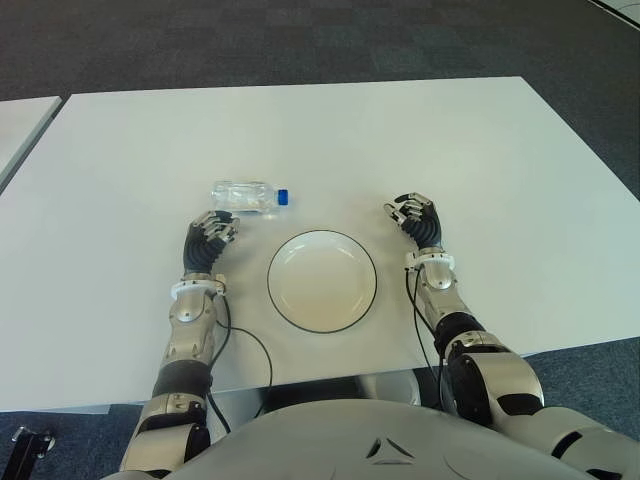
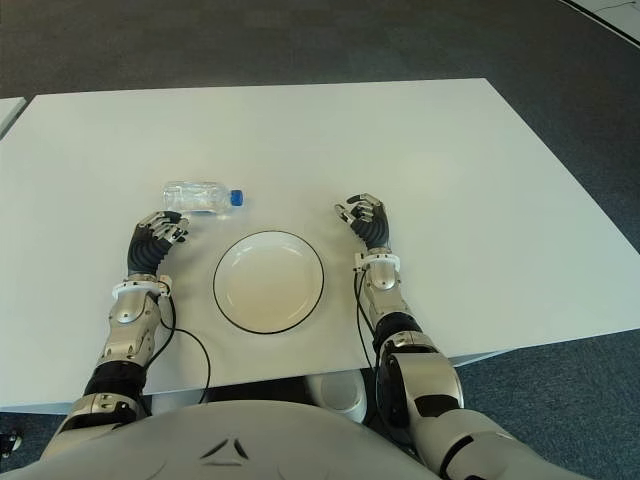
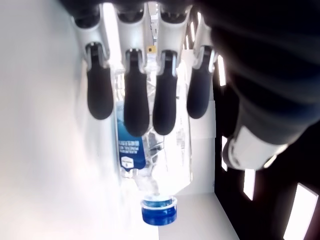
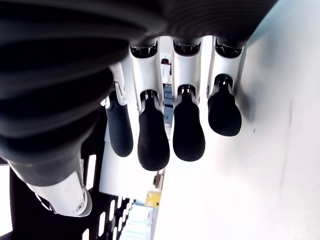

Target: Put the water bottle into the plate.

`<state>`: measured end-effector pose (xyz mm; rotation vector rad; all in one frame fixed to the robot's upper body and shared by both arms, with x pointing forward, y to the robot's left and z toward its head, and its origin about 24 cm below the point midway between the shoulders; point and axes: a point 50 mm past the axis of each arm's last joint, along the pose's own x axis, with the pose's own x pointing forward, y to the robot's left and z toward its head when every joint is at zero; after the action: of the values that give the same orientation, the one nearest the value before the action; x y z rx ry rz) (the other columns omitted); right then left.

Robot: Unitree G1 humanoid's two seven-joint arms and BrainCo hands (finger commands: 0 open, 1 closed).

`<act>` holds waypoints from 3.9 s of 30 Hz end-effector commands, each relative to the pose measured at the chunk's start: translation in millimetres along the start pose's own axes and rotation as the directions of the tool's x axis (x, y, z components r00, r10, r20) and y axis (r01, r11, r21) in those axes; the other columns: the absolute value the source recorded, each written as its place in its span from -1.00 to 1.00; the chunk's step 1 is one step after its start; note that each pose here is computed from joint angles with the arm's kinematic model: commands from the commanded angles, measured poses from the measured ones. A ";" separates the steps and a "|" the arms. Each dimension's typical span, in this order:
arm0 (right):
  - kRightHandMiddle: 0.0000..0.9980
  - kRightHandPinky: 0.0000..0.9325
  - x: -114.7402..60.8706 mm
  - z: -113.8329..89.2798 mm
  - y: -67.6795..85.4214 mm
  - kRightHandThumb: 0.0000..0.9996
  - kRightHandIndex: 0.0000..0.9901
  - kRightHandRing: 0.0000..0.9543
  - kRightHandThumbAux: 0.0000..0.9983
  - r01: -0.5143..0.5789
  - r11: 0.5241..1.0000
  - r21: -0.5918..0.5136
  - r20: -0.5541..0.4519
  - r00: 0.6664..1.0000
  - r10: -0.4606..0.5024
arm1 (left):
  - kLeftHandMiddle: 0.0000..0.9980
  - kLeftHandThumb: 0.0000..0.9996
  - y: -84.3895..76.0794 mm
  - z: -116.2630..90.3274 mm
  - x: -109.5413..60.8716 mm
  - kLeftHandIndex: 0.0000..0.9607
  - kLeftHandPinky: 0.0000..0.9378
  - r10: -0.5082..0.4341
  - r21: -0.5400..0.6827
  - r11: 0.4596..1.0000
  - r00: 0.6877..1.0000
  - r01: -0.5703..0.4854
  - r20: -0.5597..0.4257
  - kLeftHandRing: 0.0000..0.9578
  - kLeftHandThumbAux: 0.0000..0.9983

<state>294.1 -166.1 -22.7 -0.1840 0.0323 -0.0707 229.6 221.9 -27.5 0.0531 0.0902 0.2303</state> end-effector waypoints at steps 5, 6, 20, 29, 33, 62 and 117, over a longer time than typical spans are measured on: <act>0.45 0.55 -10.3 -16.0 7.1 0.42 -0.12 0.52 0.46 -0.018 1.000 -0.003 -0.088 0.996 0.018 | -0.04 0.67 3.4 39.2 -8.6 -0.13 0.10 0.028 0.152 0.987 0.994 -0.045 0.108 0.12 0.35; 0.45 0.55 -10.3 -15.8 7.3 0.42 -0.12 0.52 0.46 -0.019 1.000 -0.003 -0.087 0.996 0.019 | -0.04 0.67 2.7 44.7 -8.1 -0.13 0.11 0.029 0.205 0.977 0.991 -0.056 0.132 0.12 0.35; 0.45 0.56 -10.2 -15.8 9.9 0.42 -0.12 0.53 0.46 -0.030 1.000 -0.002 -0.088 0.996 0.030 | 0.00 0.66 -3.6 75.5 7.4 -0.19 0.26 0.036 0.650 0.715 0.941 -0.260 0.336 0.23 0.37; 0.44 0.54 -10.5 -16.3 11.0 0.42 -0.12 0.51 0.46 -0.026 1.000 0.007 -0.088 0.996 0.027 | -0.08 0.67 1.3 85.9 31.8 -0.11 -0.12 -0.070 0.821 0.485 0.922 -0.301 0.380 -0.11 0.35; 0.45 0.54 -10.6 -16.2 11.4 0.42 -0.12 0.52 0.45 -0.025 1.000 0.011 -0.087 0.996 0.026 | -0.39 0.46 1.5 85.5 37.8 -0.38 -0.33 -0.103 0.848 0.448 0.926 -0.284 0.364 -0.38 0.20; 0.46 0.55 -11.6 -17.0 10.5 0.42 -0.12 0.53 0.45 -0.002 1.000 -0.004 -0.088 0.996 0.002 | -1.00 0.11 -9.3 62.0 90.9 -1.00 -1.00 -0.271 0.958 0.153 0.922 -0.243 0.278 -1.00 -0.74; 0.45 0.54 -12.9 -17.8 8.6 0.42 -0.12 0.52 0.45 0.035 0.999 -0.016 -0.114 0.993 -0.037 | -1.00 0.20 -61.5 39.0 92.5 -1.00 -1.00 -0.526 0.959 -0.275 0.846 -0.074 -0.085 -1.00 -0.55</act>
<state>294.5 -158.0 -21.8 -0.1944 0.0346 -0.1092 340.8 185.8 7.6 1.8487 -0.1889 -0.3301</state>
